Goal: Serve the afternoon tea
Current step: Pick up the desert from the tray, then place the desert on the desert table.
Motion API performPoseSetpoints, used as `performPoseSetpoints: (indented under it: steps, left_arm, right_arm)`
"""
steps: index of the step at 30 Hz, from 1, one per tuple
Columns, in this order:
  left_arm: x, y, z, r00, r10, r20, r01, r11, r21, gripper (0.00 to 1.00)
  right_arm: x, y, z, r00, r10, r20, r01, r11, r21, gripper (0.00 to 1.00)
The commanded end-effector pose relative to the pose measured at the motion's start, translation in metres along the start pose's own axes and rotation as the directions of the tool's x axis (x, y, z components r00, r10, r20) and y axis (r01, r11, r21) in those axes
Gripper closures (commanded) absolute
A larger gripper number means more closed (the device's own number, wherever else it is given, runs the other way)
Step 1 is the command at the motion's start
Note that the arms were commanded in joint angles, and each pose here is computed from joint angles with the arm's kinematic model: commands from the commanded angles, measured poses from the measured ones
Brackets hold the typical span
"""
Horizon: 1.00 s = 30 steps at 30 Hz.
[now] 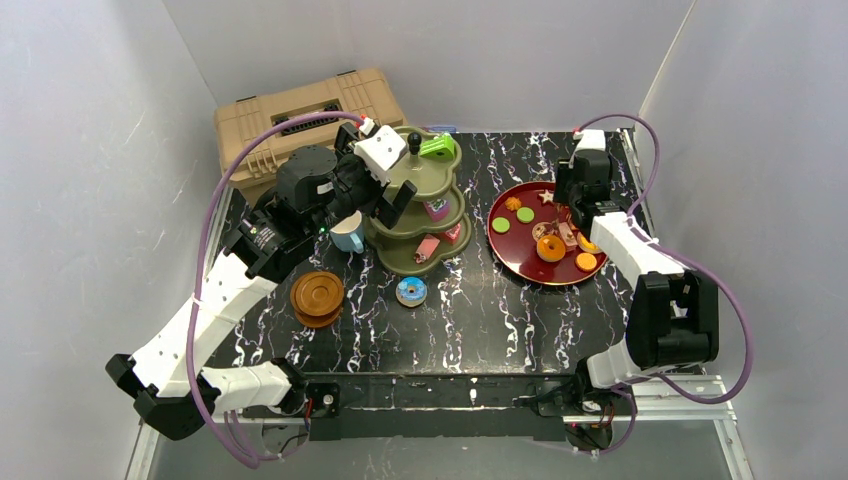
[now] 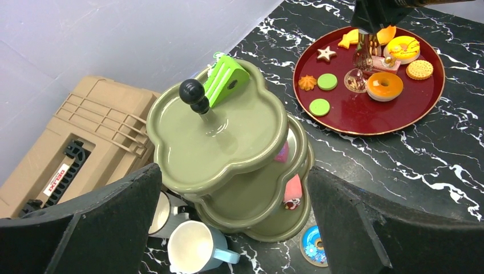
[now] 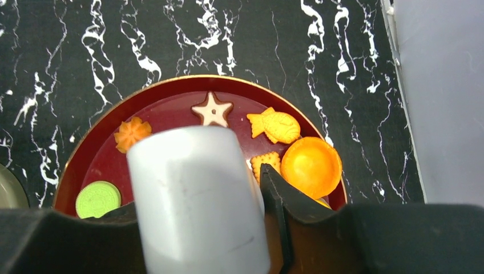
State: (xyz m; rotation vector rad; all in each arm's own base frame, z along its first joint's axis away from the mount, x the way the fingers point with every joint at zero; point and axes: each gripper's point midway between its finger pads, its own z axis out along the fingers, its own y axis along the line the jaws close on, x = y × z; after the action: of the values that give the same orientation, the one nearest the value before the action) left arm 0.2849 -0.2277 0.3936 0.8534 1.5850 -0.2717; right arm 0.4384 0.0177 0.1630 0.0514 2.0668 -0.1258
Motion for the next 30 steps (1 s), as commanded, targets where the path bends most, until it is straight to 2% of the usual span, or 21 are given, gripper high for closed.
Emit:
performPoseSetpoints:
  steps: [1,4,8,10,13,14,15,24,30]
  left_arm:
    - [-0.024,0.008,-0.015,0.997,-0.014,0.073,0.015,1.0,-0.016,0.02]
    - [-0.024,0.007,-0.015,0.997,-0.013,0.075,0.014,1.0,-0.013,0.02]
    - [-0.026,0.007,-0.016,0.997,-0.015,0.078,0.016,1.0,-0.011,0.02]
    - [-0.026,0.008,-0.016,0.997,-0.014,0.078,0.015,1.0,-0.014,0.02]
    - [-0.024,0.008,-0.017,0.997,-0.013,0.075,0.014,1.0,-0.015,0.02]
    - [-0.023,0.008,-0.017,0.997,-0.013,0.072,0.014,1.0,-0.017,0.02]
    - [-0.022,0.008,-0.017,0.997,-0.012,0.071,0.014,1.0,-0.018,0.02]
    - [-0.019,0.016,-0.014,0.998,-0.043,0.042,0.045,0.998,-0.042,0.02]
    - [-0.01,0.039,-0.005,0.994,-0.106,-0.008,0.105,0.99,-0.091,0.02]
  right_arm:
    - [-0.007,-0.01,-0.009,0.999,0.0,0.044,-0.001,1.0,0.028,0.5]
    - [0.0,-0.012,-0.014,1.0,0.01,0.029,-0.011,0.999,0.037,0.48]
    - [0.004,-0.013,-0.017,0.999,0.024,0.025,-0.025,0.999,0.042,0.5]
    - [0.002,-0.013,-0.018,0.999,0.031,0.027,-0.033,0.999,0.042,0.6]
    - [-0.01,-0.012,-0.022,0.997,0.046,0.061,-0.048,0.998,0.033,0.89]
    - [-0.014,-0.011,-0.024,0.996,0.05,0.074,-0.052,0.998,0.027,0.96]
    - [-0.02,-0.011,-0.027,0.994,0.054,0.092,-0.056,0.998,0.024,0.99]
    - [-0.097,0.0,-0.075,0.964,0.103,0.246,-0.089,0.994,-0.07,0.99]
    - [-0.126,0.067,-0.124,0.948,0.096,0.304,-0.038,0.981,-0.193,0.99]
